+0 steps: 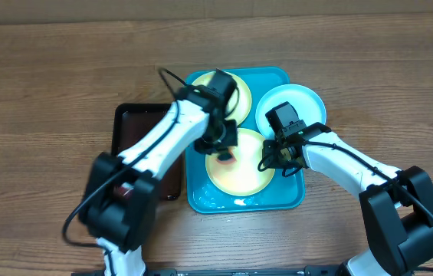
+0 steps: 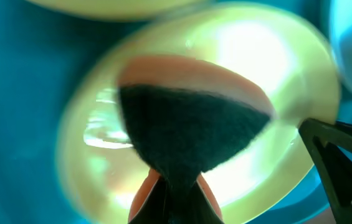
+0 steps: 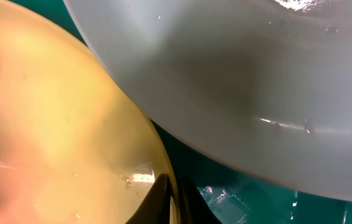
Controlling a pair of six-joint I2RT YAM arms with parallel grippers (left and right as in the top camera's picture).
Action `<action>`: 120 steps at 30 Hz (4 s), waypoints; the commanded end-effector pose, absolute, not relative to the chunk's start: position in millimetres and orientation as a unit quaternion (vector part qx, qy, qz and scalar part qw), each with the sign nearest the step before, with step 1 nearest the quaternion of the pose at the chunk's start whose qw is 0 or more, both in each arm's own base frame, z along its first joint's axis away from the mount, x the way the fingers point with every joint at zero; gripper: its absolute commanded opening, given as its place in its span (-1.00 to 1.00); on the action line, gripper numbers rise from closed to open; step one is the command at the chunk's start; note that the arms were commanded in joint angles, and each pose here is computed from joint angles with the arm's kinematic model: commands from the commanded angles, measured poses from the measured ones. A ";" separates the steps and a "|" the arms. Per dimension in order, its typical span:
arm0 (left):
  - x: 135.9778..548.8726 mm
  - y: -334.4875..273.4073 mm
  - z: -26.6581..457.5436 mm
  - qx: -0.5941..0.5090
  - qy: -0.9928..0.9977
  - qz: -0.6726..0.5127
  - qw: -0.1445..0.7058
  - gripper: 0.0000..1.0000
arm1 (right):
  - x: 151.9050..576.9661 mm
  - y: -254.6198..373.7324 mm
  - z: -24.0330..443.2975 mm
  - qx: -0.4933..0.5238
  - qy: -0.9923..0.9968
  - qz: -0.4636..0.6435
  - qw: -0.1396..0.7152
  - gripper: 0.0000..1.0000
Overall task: Clean dirty plates on tray and stack at the side
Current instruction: 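Scrub the lower yellow plate again with the left gripper's sponge, then return the sponge to the black tray and release it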
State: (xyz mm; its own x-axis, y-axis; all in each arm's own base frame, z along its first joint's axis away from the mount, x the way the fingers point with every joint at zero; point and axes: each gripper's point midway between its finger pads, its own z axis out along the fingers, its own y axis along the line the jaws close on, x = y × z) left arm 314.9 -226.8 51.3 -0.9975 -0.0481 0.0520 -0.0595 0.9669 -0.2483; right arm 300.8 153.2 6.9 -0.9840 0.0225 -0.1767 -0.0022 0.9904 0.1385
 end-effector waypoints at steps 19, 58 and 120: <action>284.1 -177.9 5.4 0.039 -0.993 -0.056 0.101 -0.92 | 305.1 138.1 1.2 0.023 0.995 0.030 0.094 -0.88; 257.5 -238.5 0.4 -0.037 -0.982 0.053 0.175 -0.92 | 299.5 136.7 0.1 0.026 0.996 0.028 0.082 -0.88; 347.7 28.8 236.8 0.251 -0.954 0.073 -0.149 1.00 | 352.1 252.8 191.8 -0.161 0.940 -0.005 0.300 -0.92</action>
